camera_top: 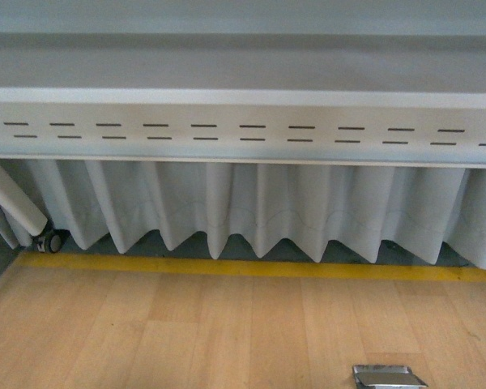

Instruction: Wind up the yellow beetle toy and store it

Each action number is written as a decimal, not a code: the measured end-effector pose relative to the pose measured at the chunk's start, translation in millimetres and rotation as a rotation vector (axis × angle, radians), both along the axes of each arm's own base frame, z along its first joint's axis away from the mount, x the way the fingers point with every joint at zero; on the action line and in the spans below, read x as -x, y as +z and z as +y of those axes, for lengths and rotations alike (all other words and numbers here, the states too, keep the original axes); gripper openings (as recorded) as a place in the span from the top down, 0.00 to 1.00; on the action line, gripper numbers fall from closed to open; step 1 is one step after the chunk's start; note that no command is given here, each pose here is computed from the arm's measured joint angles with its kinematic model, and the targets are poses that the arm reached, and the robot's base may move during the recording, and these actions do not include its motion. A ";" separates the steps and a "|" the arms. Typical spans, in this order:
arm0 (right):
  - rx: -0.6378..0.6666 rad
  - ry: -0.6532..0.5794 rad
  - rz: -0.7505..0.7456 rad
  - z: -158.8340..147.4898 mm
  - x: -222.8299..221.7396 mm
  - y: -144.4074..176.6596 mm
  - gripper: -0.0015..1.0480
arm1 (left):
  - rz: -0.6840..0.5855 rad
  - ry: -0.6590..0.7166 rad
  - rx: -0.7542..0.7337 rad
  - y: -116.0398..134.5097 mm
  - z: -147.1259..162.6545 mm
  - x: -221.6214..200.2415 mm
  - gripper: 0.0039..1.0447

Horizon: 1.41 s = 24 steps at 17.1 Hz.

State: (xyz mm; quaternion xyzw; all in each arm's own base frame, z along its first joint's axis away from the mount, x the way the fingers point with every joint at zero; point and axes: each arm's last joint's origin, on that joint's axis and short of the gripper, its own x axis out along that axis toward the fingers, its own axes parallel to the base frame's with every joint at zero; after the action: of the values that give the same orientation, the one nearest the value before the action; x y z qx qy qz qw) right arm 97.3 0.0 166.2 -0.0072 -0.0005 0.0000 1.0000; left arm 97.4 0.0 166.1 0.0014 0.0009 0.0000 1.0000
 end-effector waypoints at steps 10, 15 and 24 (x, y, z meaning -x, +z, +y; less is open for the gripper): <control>0.000 0.000 -0.002 0.0 0.0 0.2 0.06 | -0.003 0.001 0.001 0.3 0.0 0.0 0.06; 0.000 -0.001 -0.003 0.0 0.0 0.3 0.06 | -0.003 0.001 0.001 0.3 0.0 0.0 0.06; -0.004 0.000 -0.004 0.0 0.0 0.4 0.06 | -0.005 0.001 0.002 0.4 0.0 0.0 0.06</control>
State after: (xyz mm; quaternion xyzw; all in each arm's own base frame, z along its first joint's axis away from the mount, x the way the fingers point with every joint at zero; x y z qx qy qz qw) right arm 97.3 0.0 166.6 -0.0051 -0.0026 0.0000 1.0000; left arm 97.4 0.0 166.6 0.0003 -0.0014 0.0004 1.0000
